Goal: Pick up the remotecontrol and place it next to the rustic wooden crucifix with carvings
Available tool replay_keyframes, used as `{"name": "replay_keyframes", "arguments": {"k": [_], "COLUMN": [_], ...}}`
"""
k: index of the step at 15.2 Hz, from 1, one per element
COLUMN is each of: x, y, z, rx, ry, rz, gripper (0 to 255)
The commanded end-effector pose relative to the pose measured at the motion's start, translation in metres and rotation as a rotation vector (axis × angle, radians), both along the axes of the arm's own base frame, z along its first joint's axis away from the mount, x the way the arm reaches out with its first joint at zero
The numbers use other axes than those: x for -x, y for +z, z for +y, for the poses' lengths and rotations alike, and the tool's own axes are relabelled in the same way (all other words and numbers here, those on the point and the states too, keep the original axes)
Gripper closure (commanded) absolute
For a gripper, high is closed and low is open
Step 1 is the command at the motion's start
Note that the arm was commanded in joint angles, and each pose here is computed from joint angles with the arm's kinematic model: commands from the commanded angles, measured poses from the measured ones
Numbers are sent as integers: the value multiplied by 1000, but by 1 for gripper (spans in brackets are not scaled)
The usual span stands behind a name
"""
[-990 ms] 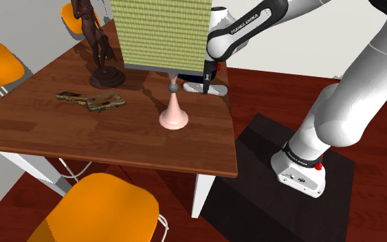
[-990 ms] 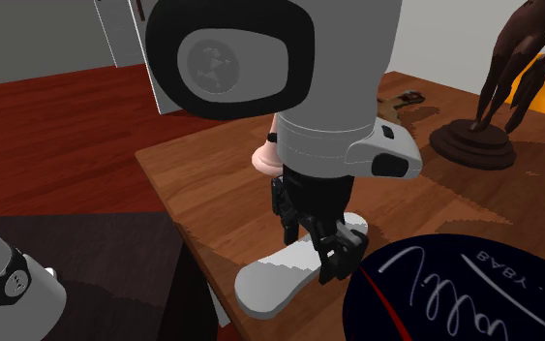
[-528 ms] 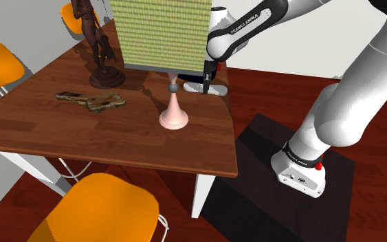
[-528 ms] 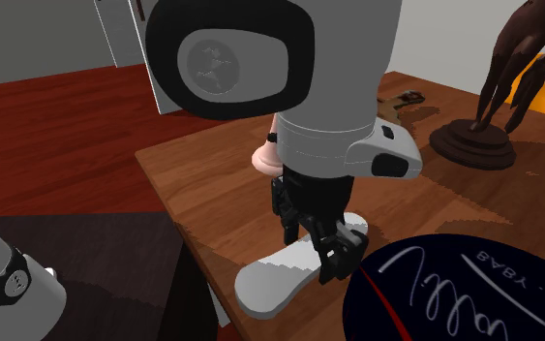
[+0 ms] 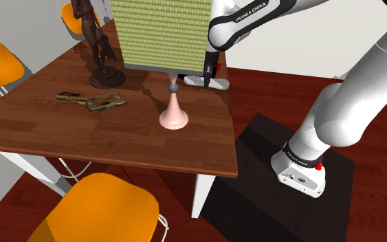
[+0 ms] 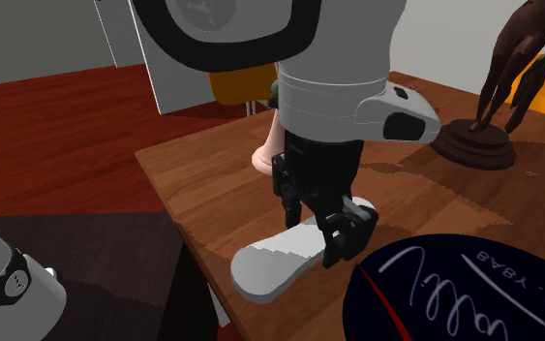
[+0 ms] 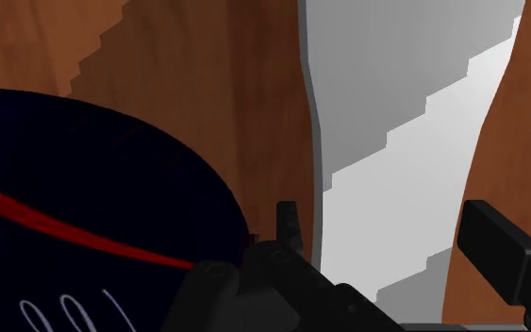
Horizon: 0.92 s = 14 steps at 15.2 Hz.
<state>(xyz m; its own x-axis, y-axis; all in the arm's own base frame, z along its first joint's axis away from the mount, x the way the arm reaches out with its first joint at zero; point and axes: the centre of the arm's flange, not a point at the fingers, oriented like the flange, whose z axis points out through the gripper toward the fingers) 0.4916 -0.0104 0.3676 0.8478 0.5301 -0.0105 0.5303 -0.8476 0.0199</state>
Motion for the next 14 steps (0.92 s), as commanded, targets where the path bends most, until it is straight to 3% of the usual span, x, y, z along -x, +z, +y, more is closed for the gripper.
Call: {"name": "replay_keyframes", "arguments": {"k": [1,14], "x": [1,1], "y": [10,79], "z": [1,1], "rx": [0,0], "ry": [0,0], "rz": [0,0], "gripper": [255,255]}}
